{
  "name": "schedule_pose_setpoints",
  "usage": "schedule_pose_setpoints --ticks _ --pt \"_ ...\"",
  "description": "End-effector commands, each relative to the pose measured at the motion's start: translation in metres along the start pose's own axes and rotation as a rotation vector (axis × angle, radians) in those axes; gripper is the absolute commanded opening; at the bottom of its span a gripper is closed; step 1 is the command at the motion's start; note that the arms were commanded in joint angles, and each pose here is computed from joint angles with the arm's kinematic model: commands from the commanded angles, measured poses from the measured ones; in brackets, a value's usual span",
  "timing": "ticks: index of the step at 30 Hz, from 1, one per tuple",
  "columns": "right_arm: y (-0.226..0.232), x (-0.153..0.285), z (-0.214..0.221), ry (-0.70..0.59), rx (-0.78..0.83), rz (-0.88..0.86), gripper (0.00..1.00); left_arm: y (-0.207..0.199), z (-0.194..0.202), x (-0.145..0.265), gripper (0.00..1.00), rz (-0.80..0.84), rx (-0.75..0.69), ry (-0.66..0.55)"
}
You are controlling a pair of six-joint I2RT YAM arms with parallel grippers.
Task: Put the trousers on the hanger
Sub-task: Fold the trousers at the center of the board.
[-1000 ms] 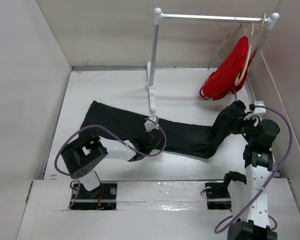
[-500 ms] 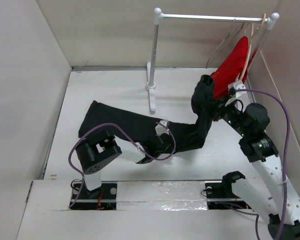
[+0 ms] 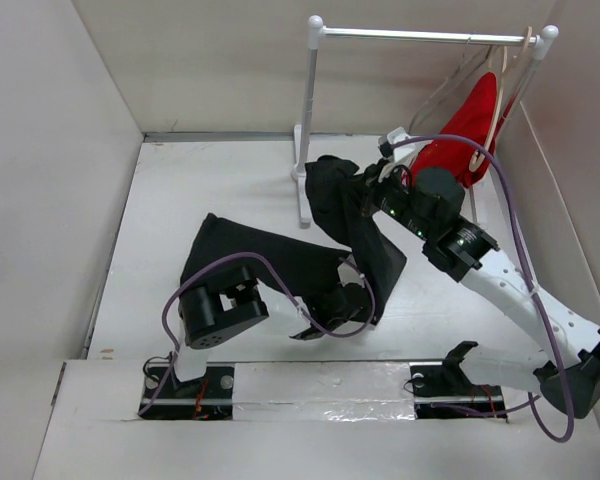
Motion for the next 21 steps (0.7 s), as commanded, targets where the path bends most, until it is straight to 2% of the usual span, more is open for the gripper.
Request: schedule_pose_setpoints --ticks 1,4,7,8,11,13,16,17,18,19,20,21 --pt "0.005 0.010 -0.094 -0.297 -0.012 -0.006 0.00 -0.036 0.003 0.003 0.00 0.109 -0.010 0.012" --pt "0.004 0.011 -0.101 -0.289 -0.003 -0.019 0.00 -0.042 -0.008 0.010 0.00 0.118 -0.023 -0.018" --pt "-0.002 0.007 -0.099 -0.278 -0.004 -0.015 0.00 -0.035 -0.024 0.026 0.29 0.087 -0.061 -0.069" --pt "-0.001 0.006 -0.097 -0.272 -0.006 -0.022 0.00 -0.031 -0.030 0.030 0.51 0.059 -0.068 -0.093" --pt "-0.002 -0.004 -0.088 -0.259 -0.020 -0.036 0.00 -0.017 -0.053 0.054 0.73 0.002 -0.095 -0.157" --pt "-0.002 -0.011 -0.084 -0.249 -0.025 -0.047 0.00 -0.009 -0.070 0.078 0.75 -0.041 -0.107 -0.203" --pt "0.002 -0.026 -0.076 -0.221 -0.021 -0.058 0.00 0.012 -0.096 0.116 0.71 -0.132 -0.088 -0.301" --pt "0.006 -0.034 -0.070 -0.202 -0.022 -0.063 0.00 0.022 -0.109 0.129 0.65 -0.190 -0.072 -0.362" --pt "0.011 -0.037 -0.073 -0.206 -0.022 -0.075 0.00 0.036 -0.110 0.141 0.61 -0.250 -0.085 -0.362" --pt "0.015 -0.041 -0.072 -0.206 -0.022 -0.085 0.00 0.037 -0.130 0.165 0.56 -0.247 -0.030 -0.429" --pt "0.018 -0.046 -0.071 -0.201 -0.023 -0.093 0.00 0.048 -0.144 0.180 0.44 -0.290 0.001 -0.490" --pt "0.029 -0.054 -0.068 -0.189 -0.026 -0.117 0.00 0.054 -0.147 0.193 0.39 -0.308 0.001 -0.503"
Point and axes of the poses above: each gripper's point midway between its finger pads, its own x axis back along the fingers, its own y axis along the line the jaws close on, z = x × y, the point moved 3 cm from there along x, back along the fingers, and after that the axes turned 8 degrees about -x, right-handed, at the moved point
